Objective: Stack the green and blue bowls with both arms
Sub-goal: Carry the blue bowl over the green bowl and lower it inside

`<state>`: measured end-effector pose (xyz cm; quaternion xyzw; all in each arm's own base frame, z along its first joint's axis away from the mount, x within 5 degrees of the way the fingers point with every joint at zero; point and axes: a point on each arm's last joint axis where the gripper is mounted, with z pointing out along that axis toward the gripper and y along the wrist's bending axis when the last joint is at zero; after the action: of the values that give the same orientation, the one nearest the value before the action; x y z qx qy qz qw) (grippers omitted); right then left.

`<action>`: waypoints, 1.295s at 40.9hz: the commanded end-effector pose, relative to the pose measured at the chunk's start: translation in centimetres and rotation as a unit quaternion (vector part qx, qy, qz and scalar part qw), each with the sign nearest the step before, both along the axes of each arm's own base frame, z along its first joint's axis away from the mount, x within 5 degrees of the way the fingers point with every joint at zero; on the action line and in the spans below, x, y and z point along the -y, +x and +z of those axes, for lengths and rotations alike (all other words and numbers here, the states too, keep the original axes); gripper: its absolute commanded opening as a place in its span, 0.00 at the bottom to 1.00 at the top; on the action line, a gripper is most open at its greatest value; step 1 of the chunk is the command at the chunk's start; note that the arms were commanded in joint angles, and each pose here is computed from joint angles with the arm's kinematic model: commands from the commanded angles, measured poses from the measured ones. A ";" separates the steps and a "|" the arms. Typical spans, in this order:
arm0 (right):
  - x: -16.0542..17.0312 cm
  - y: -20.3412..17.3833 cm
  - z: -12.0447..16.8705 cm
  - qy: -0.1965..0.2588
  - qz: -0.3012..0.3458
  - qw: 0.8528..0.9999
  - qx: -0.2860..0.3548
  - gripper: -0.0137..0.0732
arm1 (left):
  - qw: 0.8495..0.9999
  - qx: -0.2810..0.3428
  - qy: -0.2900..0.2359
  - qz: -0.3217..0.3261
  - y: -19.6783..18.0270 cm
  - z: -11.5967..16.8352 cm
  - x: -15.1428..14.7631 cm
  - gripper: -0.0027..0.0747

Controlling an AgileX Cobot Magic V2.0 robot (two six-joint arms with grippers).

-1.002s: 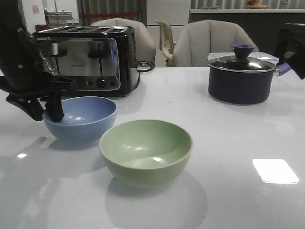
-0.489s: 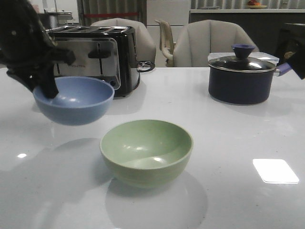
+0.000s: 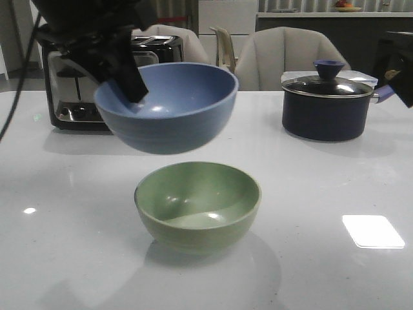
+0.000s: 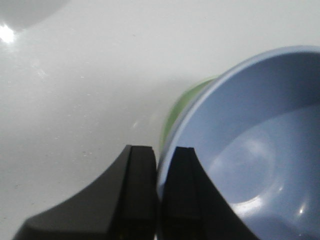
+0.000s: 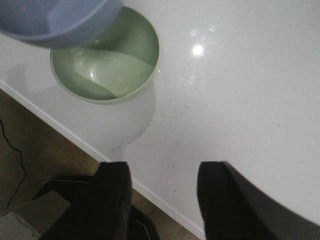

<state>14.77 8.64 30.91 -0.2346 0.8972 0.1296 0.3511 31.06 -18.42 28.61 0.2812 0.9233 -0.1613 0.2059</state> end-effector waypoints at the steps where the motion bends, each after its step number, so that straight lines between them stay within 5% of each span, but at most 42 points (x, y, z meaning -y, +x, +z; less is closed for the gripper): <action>1: 0.0 0.2 1.4 0.017 0.000 0.999 0.042 0.65 | 0.998 0.045 -0.037 -0.006 -0.4 1.6 1.5 0.17; 16: 0.0 0.2 1.4 0.017 0.000 0.999 0.042 0.65 | 1.000 -0.005 -0.023 0.000 1.4 -3.4 3.2 0.19; 25: 0.0 0.2 1.4 0.017 0.000 0.999 0.042 0.65 | 1.000 -0.013 -0.018 -0.003 1.7 -3.8 3.4 0.62; 28: 0.0 0.2 1.4 0.017 0.000 0.999 0.042 0.65 | 1.000 -0.011 -0.020 -0.006 1.8 -2.8 3.3 0.70; 37: 0.0 0.2 1.4 0.017 0.000 0.999 0.042 0.65 | 0.998 0.049 -0.045 -0.016 0.2 2.9 2.3 0.70; 45: 0.0 0.2 1.4 0.017 0.000 0.999 0.042 0.65 | 0.992 0.104 -0.074 -0.020 -4.1 7.8 -0.1 0.70; 53: 0.0 0.2 1.4 0.017 0.000 0.999 0.042 0.65 | 0.985 0.157 -0.074 -0.020 -9.7 9.3 -3.8 0.70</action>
<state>14.76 8.64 30.90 -0.2349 0.8972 0.1295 0.3510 23.78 -16.14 35.36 0.3081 0.8854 -0.1827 0.2961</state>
